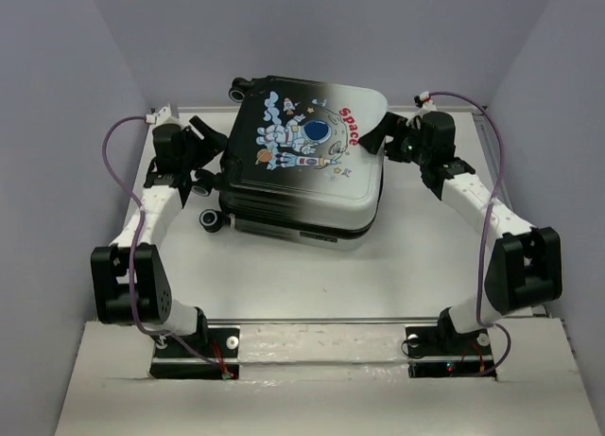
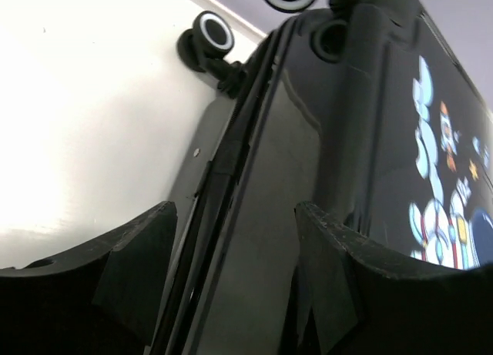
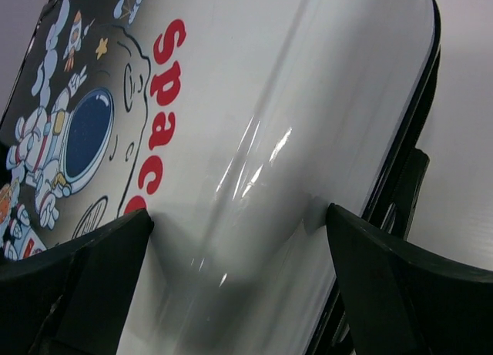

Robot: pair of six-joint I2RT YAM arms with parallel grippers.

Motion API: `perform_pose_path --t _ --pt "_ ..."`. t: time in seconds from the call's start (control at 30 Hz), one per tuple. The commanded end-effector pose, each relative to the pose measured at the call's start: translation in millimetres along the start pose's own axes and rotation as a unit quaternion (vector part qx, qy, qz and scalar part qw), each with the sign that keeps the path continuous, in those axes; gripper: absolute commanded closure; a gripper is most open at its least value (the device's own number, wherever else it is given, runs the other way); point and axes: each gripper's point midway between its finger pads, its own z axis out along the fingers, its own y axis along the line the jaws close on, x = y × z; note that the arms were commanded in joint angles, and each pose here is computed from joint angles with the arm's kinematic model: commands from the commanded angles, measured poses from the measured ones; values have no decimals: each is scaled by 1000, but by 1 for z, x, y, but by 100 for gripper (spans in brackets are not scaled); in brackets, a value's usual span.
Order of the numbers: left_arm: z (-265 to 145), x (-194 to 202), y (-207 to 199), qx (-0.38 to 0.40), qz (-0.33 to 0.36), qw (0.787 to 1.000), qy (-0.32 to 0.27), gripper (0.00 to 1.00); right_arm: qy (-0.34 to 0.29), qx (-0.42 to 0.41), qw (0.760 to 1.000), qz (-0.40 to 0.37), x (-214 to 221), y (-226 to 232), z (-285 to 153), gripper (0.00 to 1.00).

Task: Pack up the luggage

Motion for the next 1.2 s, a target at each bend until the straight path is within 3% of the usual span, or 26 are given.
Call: perform_pose_path --t 0.0,0.47,0.7,0.73,0.87,1.03,1.17 --pt "-54 144 -61 131 20 973 187 26 95 -134 986 11 34 51 25 0" --pt "-170 245 -144 254 50 935 244 26 140 -201 969 30 7 78 74 0" --pt "-199 246 -198 322 52 913 246 26 178 -206 961 51 11 71 112 0" --pt "-206 249 -206 335 59 907 249 26 174 -234 956 42 -5 87 110 0" --pt "-203 250 -226 349 70 901 248 26 192 -257 945 58 -6 90 128 0" --pt "-197 255 -240 361 76 894 254 26 185 -295 936 49 -25 108 126 11" --pt "-188 245 -250 359 99 900 229 24 153 -316 936 27 -53 130 115 0"
